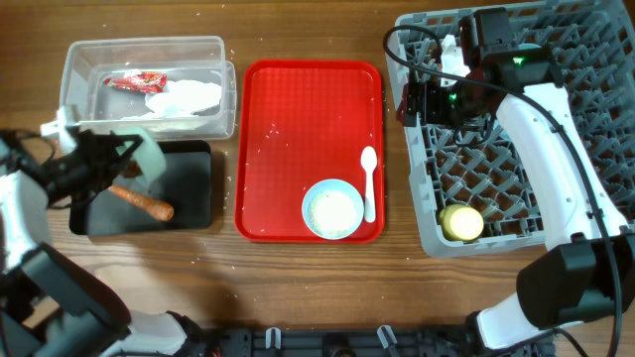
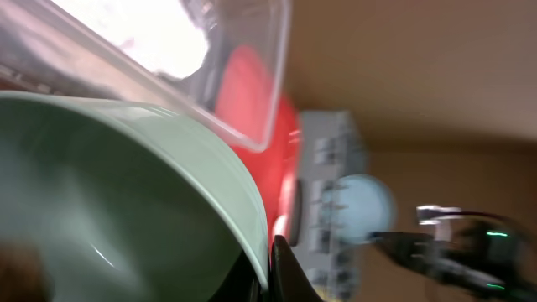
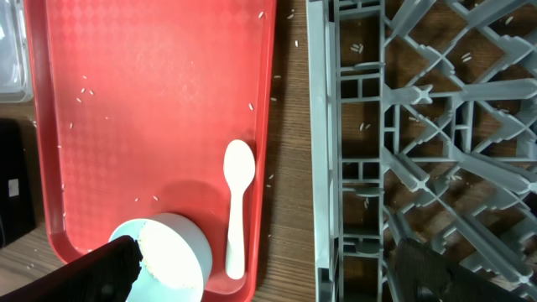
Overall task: Sort waste into correct bins and load items into the dishwasher rack
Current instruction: 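Drop the brown scrap onto the black tray with left gripper, then grasp the light-blue bowl of rice with left gripper and lift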
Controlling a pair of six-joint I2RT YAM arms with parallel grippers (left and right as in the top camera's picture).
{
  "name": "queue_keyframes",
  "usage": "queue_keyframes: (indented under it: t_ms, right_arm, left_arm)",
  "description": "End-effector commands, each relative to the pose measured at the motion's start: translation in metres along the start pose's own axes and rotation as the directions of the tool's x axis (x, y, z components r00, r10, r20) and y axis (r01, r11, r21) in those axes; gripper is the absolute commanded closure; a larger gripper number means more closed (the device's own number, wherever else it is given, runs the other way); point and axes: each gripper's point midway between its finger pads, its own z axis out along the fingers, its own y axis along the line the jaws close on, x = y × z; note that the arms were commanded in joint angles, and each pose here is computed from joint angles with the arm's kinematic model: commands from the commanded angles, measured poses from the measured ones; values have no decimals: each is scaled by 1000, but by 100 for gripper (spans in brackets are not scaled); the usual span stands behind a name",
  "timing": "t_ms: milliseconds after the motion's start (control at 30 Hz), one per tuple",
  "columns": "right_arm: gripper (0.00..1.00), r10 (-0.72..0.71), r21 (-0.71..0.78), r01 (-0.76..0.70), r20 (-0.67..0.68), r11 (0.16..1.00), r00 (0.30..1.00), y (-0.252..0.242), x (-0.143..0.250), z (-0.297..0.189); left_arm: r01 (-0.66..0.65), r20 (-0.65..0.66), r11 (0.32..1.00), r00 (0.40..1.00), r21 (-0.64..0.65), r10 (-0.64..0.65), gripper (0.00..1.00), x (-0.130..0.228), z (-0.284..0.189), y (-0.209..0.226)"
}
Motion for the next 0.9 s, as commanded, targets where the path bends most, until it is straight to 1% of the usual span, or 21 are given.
queue_keyframes:
  t_ms: [0, 33, 67, 100, 167, 233, 300, 333, 367, 400, 433, 467, 500, 567, 600, 633, 733, 767, 833, 867]
  right_arm:
    - [0, -20, 11, 19, 12, 1000, 1000, -1, -1, -3]
    - [0, -20, 11, 19, 12, 1000, 1000, -1, -1, -3]
    - [0, -20, 11, 19, 12, 1000, 1000, -1, -1, -3]
    - [0, -19, 11, 19, 12, 1000, 1000, -1, -1, -3]
    - [0, -13, 11, 13, 12, 1000, 1000, -1, -1, -3]
    - [0, -13, 11, 13, 12, 1000, 1000, -1, -1, -3]
    - [0, -13, 11, 12, 11, 1000, 1000, -1, -1, -3]
    - [0, -12, 11, 12, 11, 1000, 1000, -1, -1, -3]
    - [0, -6, 12, 5, 9, 1000, 1000, -1, 0, -3]
    - [0, 6, 12, -6, 9, 1000, 1000, -1, 0, -3]
    - [0, 6, 12, -6, 9, 1000, 1000, -1, 0, -3]
    - [0, 6, 12, -6, 9, 1000, 1000, -1, 0, -3]
    - [0, 6, 12, -6, 9, 1000, 1000, -1, 0, -3]
    - [0, 5, 12, -5, 9, 1000, 1000, -1, 0, -3]
    - [0, 4, 12, -4, 9, 1000, 1000, -1, 0, -3]
    - [0, 4, 12, -4, 10, 1000, 1000, -1, 0, -3]
    - [0, 3, 11, -4, 10, 1000, 1000, -1, 0, -3]
    - [0, 3, 11, -3, 10, 1000, 1000, -1, 0, -3]
    - [0, 4, 12, -4, 8, 1000, 1000, -1, 0, -3]
    - [0, 4, 12, -4, 6, 1000, 1000, -2, 1, -3]
  left_arm:
    - [18, 59, 957, 998, 289, -37, 96, -11, -17, -3]
    - [45, 61, 943, 996, 329, -68, 96, -14, -19, -1]
    - [79, 60, 912, 992, 402, -112, 96, -18, -21, 0]
    - [117, 45, 908, 988, 403, -148, 96, -18, -19, 5]
    - [140, 34, 904, 985, 404, -167, 96, -17, -17, 9]
    - [116, 41, 908, 989, 403, -144, 96, -17, -18, 2]
    - [18, 60, 918, 997, 396, -45, 96, -14, -21, -22]
    - [-27, 61, 930, 998, 368, 5, 96, -11, -20, -32]
    - [-97, 51, 952, 995, 289, 86, 96, -6, -15, -44]
    - [-143, 30, 969, 990, 201, 140, 96, 2, -8, -51]
    - [-205, -6, 976, 978, 75, 207, 96, 14, 2, -57]
    - [-280, -55, 959, 959, -40, 277, 96, 29, 15, -63]
    - [-356, -104, 928, 932, -105, 346, 96, 43, 27, -71]
    - [-505, -220, 844, 857, -181, 465, 96, 75, 53, -83]
    - [-605, -344, 730, 791, -320, 505, 96, 102, 84, -74]
    - [-642, -393, 663, 764, -384, 512, 96, 112, 100, -66]
    - [-702, -452, 551, 712, -450, 537, 96, 128, 138, -55]
    - [-742, -480, 506, 670, -439, 565, 96, 137, 162, -50]
    - [-785, -515, 456, 619, -419, 593, 96, 151, 194, -40]
    - [-797, -524, 432, 604, -422, 601, 96, 154, 204, -34]
